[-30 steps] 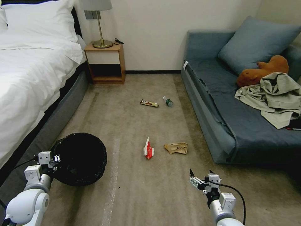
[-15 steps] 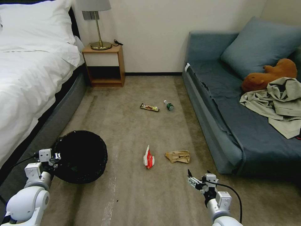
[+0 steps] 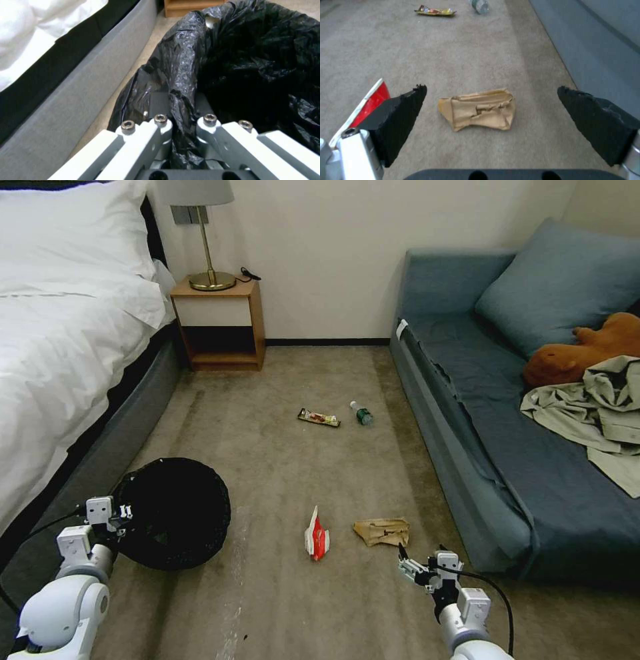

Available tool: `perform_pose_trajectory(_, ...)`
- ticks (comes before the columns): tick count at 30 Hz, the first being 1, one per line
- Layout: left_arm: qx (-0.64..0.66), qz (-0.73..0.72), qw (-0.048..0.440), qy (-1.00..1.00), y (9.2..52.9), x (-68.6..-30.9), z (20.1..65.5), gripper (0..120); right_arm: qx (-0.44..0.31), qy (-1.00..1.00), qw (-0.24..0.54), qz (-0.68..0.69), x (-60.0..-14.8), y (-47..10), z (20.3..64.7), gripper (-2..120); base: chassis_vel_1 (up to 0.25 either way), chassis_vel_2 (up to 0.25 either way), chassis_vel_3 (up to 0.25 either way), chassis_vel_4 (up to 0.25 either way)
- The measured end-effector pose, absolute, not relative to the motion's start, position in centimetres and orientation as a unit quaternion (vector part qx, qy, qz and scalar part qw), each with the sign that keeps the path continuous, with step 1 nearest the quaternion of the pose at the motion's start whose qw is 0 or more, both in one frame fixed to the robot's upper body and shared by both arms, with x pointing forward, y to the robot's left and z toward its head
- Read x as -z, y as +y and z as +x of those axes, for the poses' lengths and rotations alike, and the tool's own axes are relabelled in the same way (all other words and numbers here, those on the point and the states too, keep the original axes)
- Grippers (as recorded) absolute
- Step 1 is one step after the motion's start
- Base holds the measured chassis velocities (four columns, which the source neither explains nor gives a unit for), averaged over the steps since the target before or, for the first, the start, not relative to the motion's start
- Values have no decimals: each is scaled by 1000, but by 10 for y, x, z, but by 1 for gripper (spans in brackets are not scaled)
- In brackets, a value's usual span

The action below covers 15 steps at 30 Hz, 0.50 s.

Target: Pick up the trash bin, then pick up the garbage on the floor and place it into the trash bin.

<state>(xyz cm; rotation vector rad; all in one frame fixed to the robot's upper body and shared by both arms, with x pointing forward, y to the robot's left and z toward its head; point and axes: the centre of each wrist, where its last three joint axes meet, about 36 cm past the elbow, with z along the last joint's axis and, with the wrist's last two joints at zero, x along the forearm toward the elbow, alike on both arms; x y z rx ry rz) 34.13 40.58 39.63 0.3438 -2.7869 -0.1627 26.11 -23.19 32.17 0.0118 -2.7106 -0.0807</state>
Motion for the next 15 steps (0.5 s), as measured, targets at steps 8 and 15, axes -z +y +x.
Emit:
perform_pose_trajectory(8,55,123,157,-978,407,-393,339,4,25,-973,230,15,-318,-231,260,100,-91,111,93,-111)
perform_pose_trajectory(15,53,125,156,-978,408,-390,338,4,14,-969,245,21,-310,-231,254,100,-90,88,93,-88)
